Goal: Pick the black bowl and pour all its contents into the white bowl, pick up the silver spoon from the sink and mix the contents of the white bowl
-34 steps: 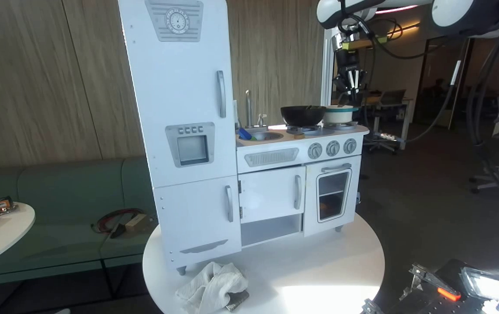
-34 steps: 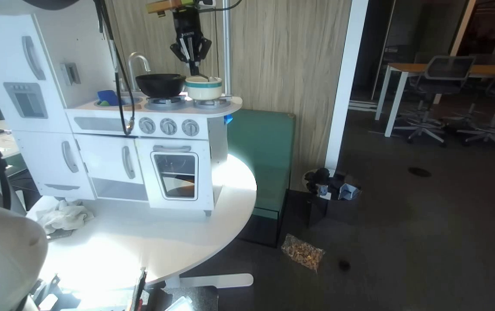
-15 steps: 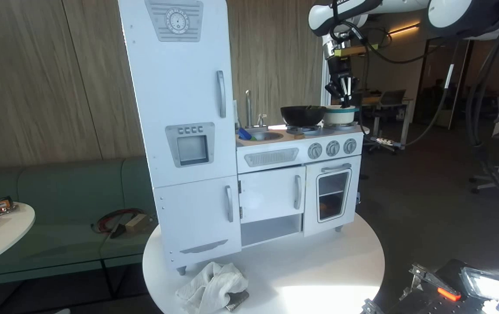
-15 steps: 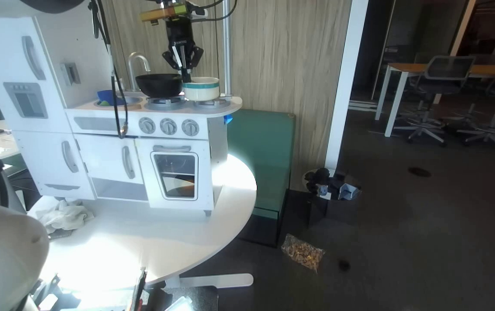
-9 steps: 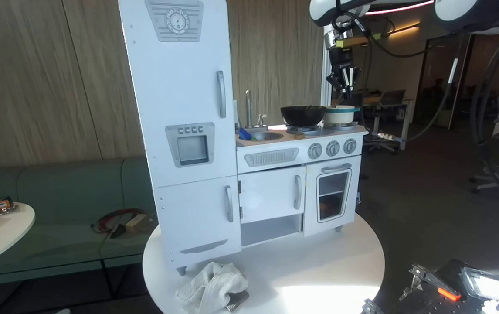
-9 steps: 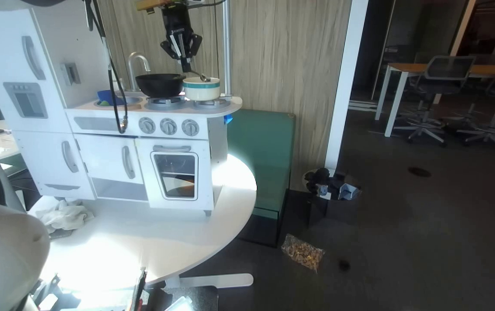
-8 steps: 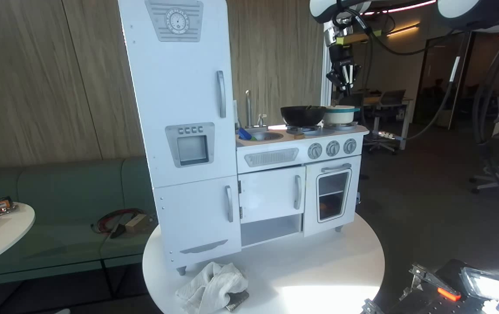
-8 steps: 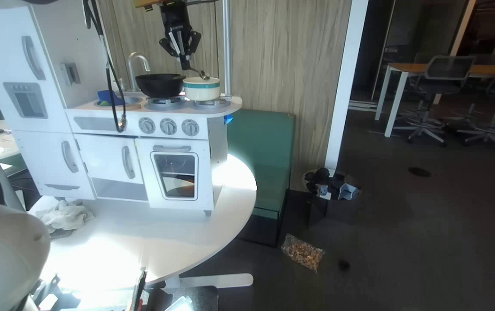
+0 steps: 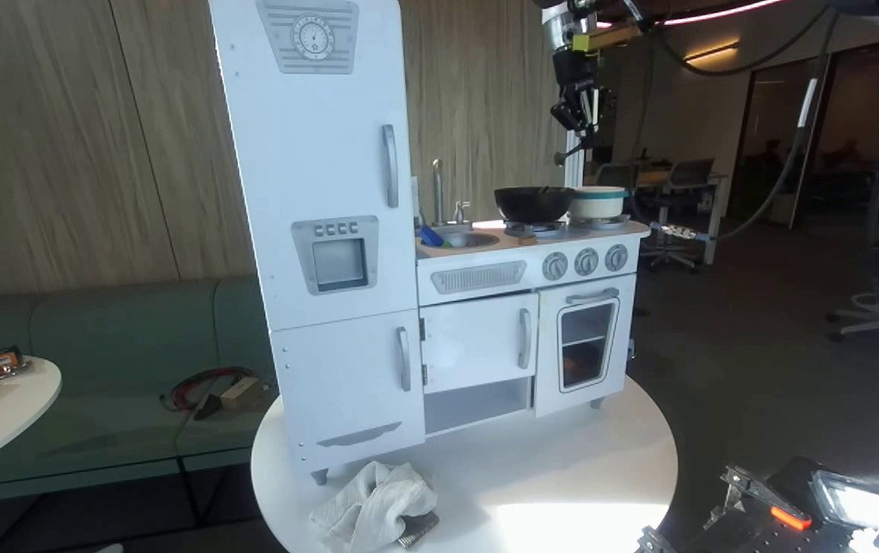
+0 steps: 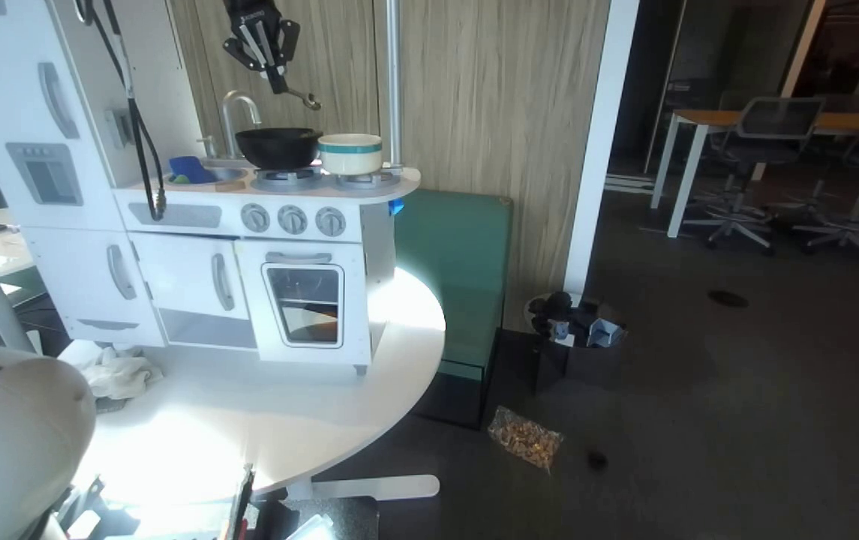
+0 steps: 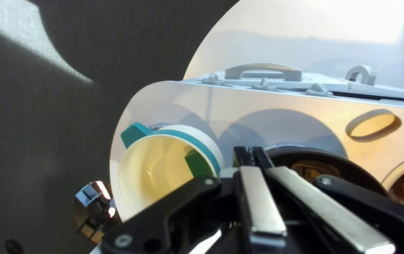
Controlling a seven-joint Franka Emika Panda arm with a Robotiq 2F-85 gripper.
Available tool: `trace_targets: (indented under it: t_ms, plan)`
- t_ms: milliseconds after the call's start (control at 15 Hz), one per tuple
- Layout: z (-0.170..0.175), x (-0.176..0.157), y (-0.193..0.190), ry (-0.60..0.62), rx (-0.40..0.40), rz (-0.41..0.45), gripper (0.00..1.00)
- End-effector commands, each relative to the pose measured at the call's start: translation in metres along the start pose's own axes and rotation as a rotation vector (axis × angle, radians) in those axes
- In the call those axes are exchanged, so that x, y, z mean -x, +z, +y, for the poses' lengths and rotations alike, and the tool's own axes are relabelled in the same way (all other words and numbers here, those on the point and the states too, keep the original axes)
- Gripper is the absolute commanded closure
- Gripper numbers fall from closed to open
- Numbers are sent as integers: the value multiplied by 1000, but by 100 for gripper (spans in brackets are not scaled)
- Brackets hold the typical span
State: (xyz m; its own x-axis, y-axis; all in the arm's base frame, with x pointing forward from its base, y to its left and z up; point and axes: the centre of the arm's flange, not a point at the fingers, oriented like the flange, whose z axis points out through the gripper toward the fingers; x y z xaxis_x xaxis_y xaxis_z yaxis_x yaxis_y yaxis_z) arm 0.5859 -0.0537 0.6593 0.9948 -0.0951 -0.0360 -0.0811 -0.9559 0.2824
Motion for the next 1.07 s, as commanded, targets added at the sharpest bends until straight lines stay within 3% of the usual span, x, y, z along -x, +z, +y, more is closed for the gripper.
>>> trace_targets:
  t_ms: [0, 467, 1000]
  plan:
    - [-48, 15, -1, -135, 36, 35, 95]
    - [-136, 10, 2, -357, 96, 91, 95]
    - [-177, -3, 22, -479, 103, 75, 95]
